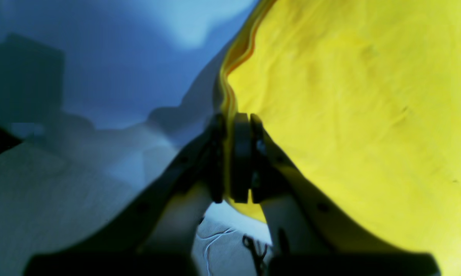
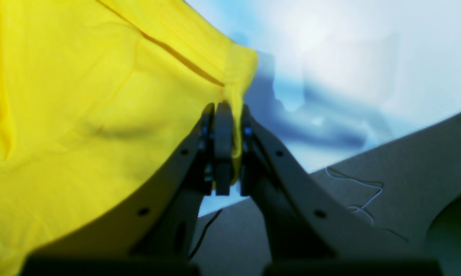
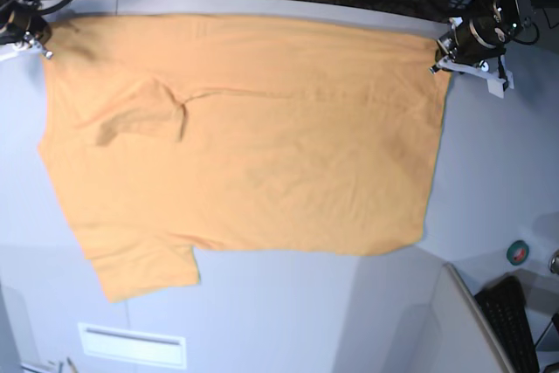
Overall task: Layout the t-shirt on the table in an organized manner, then fold the t-shirt properly
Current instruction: 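Lift the shirt corners and pull them apart to flatten the shirt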
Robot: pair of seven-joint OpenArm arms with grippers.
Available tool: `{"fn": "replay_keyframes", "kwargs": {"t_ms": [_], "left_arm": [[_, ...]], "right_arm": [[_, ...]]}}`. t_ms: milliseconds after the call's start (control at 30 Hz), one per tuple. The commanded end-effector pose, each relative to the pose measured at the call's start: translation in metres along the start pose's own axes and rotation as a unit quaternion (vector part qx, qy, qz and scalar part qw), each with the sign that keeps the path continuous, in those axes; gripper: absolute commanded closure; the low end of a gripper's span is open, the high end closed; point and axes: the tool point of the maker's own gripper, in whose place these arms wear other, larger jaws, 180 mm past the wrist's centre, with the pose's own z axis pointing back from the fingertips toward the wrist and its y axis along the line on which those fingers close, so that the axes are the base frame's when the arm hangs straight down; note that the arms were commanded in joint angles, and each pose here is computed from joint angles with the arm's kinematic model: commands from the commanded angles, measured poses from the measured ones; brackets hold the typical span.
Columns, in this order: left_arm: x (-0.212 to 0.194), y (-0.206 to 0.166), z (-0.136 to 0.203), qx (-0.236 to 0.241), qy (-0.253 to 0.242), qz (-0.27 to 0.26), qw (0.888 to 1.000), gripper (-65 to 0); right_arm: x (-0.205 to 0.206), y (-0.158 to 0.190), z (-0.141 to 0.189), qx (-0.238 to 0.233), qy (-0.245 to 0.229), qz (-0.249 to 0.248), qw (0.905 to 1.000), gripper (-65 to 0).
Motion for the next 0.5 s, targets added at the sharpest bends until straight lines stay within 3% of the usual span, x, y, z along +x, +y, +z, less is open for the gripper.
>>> {"fn": "replay_keyframes", "kwargs": {"t_ms": [0,467], "left_arm": [[0.0136,0.0010,0.0043,0.001,-0.019,-0.007,1.000,0.0],[0.0077,0.0059,0.0058,0.006,-0.014,-0.007,1.000,0.0]], "right_arm": [[0.0128,-0.0052,0.0065,-0.006,-0.020,0.005,0.9998,0.0],[0.0069,-0.0098,0.0069,-0.011,-0.012,0.004,0.9999,0.0]]}}
